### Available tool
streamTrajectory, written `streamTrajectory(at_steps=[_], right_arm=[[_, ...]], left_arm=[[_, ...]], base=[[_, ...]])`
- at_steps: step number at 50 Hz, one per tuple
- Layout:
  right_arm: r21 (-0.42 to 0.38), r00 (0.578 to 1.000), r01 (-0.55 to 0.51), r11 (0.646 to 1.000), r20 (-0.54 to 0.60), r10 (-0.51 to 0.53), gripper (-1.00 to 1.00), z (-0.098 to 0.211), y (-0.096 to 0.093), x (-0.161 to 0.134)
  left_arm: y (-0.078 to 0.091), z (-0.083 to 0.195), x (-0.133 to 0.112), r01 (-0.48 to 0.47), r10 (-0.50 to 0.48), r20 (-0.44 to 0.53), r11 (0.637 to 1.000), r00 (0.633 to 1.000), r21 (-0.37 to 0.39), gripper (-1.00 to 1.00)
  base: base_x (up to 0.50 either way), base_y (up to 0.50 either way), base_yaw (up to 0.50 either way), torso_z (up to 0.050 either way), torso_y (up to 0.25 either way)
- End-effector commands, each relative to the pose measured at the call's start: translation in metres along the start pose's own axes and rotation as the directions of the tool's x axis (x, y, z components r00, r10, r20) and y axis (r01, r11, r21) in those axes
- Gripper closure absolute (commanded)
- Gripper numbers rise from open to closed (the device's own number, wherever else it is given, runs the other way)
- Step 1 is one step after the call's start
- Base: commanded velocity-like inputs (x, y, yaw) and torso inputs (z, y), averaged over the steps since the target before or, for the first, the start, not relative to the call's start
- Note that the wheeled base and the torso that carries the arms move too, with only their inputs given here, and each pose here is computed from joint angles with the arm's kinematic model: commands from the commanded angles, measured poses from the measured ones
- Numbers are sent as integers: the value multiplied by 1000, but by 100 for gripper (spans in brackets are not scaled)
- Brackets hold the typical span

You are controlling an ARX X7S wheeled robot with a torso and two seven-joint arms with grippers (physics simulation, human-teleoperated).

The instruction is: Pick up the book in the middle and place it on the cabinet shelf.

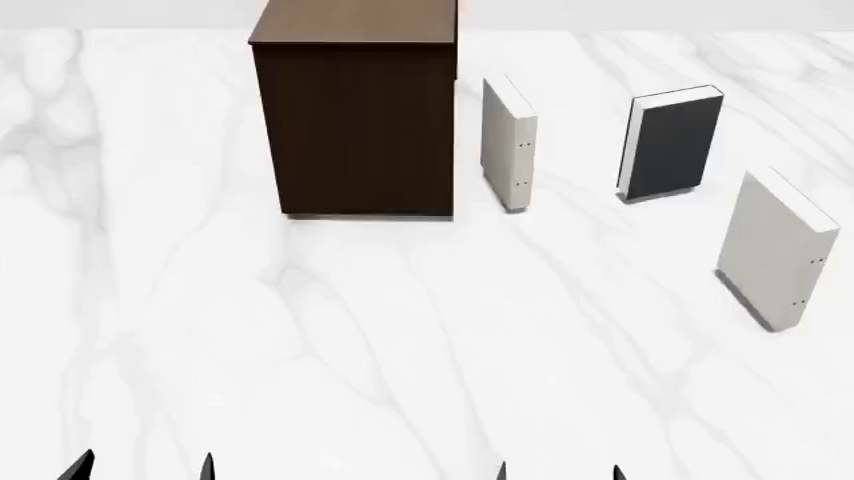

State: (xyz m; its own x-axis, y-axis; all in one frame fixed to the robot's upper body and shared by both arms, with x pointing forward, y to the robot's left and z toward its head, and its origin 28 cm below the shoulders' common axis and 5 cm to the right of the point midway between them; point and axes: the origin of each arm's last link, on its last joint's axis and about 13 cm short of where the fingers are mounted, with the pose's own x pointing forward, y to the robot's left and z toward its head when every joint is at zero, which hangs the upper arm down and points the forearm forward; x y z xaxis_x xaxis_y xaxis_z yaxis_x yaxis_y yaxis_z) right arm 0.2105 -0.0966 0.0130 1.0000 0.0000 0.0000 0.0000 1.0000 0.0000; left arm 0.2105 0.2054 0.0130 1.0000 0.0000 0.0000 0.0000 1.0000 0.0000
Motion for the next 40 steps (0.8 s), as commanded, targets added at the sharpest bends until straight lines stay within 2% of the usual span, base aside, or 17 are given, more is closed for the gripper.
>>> streamTrajectory(at_steps=[1, 40], right_arm=[[0, 1000, -6, 1000, 7, 6, -100, 1, 1, -1], [3, 1000, -7, 1000, -14, 7, -100, -1, 1, -1]], left_arm=[[0, 0, 0, 5, -5, -6, 1000, 1000, 0, -100], [-1, -2, -1, 14, -14, -33, 1000, 999, -7, -100]], base=[[0, 0, 0, 0, 0], [0, 0, 0, 0, 0]])
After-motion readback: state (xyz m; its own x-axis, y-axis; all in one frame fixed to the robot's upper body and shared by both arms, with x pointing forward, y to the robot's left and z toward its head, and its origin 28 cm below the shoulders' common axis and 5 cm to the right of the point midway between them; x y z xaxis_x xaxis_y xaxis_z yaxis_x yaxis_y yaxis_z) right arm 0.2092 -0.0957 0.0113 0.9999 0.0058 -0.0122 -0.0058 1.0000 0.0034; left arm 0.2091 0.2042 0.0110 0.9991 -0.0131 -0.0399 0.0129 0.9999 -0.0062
